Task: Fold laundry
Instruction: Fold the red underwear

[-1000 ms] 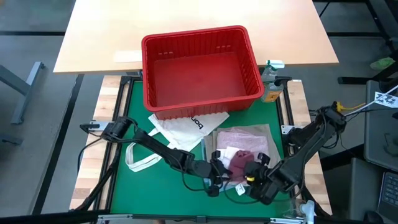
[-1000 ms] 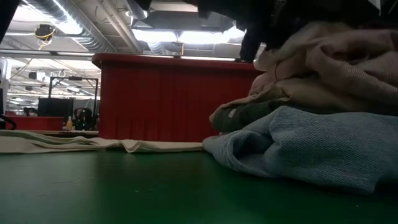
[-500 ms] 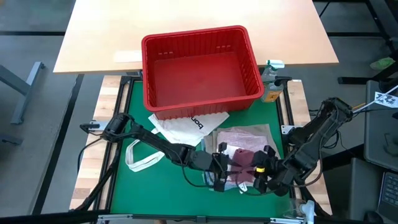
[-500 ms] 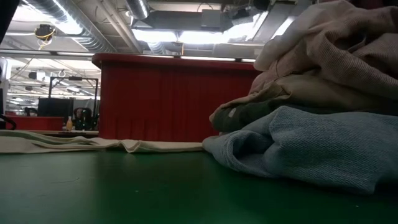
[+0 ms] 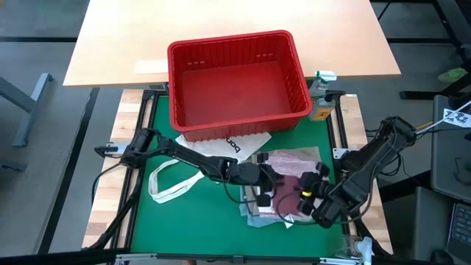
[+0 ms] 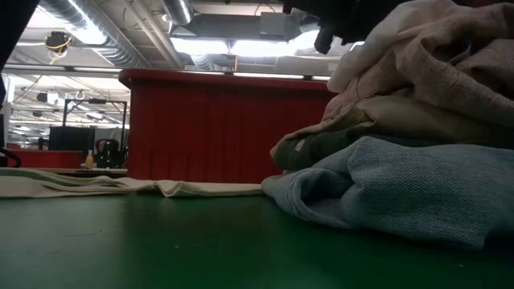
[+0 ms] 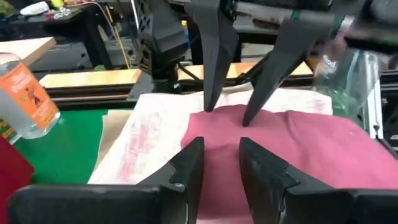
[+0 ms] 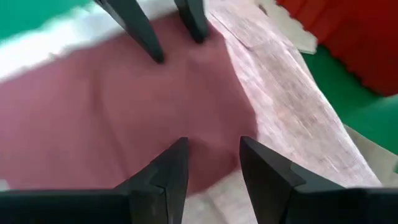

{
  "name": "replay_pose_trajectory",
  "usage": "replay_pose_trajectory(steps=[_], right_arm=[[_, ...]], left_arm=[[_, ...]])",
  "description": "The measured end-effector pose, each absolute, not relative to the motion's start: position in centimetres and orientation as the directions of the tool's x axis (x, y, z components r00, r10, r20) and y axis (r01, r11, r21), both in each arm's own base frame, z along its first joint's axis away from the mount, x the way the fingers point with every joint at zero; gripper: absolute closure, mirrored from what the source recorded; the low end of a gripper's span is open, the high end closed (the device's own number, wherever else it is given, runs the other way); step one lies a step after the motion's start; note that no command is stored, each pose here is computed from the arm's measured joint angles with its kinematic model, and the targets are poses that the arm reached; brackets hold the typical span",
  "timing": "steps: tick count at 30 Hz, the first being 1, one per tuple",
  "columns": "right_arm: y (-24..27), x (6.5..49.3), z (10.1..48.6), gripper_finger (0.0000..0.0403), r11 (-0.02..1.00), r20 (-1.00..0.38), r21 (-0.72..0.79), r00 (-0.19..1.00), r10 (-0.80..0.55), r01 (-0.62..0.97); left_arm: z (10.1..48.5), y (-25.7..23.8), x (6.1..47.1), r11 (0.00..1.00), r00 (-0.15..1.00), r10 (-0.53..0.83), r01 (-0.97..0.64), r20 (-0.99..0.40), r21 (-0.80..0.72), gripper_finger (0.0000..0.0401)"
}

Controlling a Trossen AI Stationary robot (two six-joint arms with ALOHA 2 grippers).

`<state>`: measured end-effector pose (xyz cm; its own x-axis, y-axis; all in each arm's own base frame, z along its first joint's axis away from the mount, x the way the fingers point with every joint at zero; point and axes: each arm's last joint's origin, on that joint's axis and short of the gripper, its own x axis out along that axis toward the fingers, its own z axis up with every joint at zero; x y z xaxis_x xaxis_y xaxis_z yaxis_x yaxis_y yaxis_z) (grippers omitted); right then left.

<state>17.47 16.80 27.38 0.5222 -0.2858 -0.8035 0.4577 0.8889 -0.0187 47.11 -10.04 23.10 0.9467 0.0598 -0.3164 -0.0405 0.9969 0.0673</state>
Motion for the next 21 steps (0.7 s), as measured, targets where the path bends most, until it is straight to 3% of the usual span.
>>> replay_pose_trajectory(steps=[13, 21], right_arm=[[15.8, 17.0, 24.6, 0.0258, 0.867, -0.803, -0.103, 0.474, -0.362, 0.488], [16.1, 17.1, 25.6, 0.0258, 0.876, -0.836, -0.057, 0.457, -0.304, 0.479]], left_arm=[[21.9, -9.1, 46.8, 0.994, 0.896, 0.097, -0.065, -0.433, 0.087, 0.0303], [22.4, -9.0, 46.7, 0.994, 0.9, 0.099, -0.069, -0.425, 0.087, 0.0303]])
